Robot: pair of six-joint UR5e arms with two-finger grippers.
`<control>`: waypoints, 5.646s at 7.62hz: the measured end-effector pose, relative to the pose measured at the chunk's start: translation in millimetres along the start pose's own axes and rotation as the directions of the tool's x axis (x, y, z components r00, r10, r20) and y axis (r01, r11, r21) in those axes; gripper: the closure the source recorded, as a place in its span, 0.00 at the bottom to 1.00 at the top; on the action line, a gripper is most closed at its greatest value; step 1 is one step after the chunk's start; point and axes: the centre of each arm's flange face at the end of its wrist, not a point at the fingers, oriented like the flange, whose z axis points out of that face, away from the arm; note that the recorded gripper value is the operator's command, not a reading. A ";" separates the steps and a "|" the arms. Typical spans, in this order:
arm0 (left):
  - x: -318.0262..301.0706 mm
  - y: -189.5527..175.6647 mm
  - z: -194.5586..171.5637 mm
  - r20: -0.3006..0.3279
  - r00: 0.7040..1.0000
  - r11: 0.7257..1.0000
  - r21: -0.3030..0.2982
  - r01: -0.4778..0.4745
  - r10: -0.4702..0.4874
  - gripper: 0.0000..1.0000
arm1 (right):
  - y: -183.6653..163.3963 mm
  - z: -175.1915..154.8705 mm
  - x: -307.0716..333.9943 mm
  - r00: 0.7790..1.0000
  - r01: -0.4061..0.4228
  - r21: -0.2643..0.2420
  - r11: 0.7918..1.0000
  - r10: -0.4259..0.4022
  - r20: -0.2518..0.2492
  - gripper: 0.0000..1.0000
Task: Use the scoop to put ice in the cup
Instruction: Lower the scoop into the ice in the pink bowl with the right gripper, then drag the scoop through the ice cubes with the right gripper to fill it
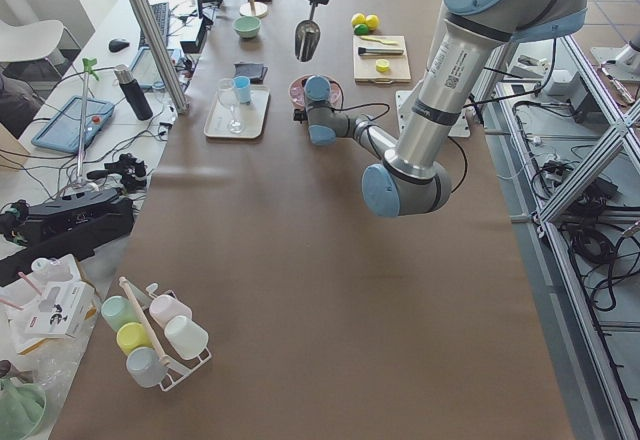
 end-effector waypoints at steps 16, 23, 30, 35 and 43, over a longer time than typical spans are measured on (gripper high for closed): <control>-0.5 2.3 -2.4 0.001 1.000 1.000 0.001 0.000 0.000 0.01 | -182.2 31.3 -19.5 0.976 0.193 -0.286 0.939 -0.154 0.154 1.00; -1.6 4.1 -2.5 0.003 1.000 1.000 -0.002 0.002 -0.002 0.01 | -171.1 36.5 -24.2 0.988 0.143 -0.151 0.978 -0.132 0.078 1.00; -4.9 6.7 -5.5 0.001 1.000 1.000 -0.003 0.006 -0.006 0.01 | -173.3 34.0 -23.5 0.991 0.118 -0.167 0.979 -0.105 0.083 1.00; -7.8 14.5 -7.8 -0.003 1.000 1.000 -0.009 0.011 -0.011 0.01 | -203.9 31.9 -12.5 0.992 0.102 -0.203 0.974 -0.086 0.090 1.00; -7.1 13.5 -7.2 -0.004 1.000 1.000 -0.008 0.011 -0.011 0.01 | -162.0 66.2 -29.9 1.000 0.021 -0.014 1.000 -0.021 0.015 1.00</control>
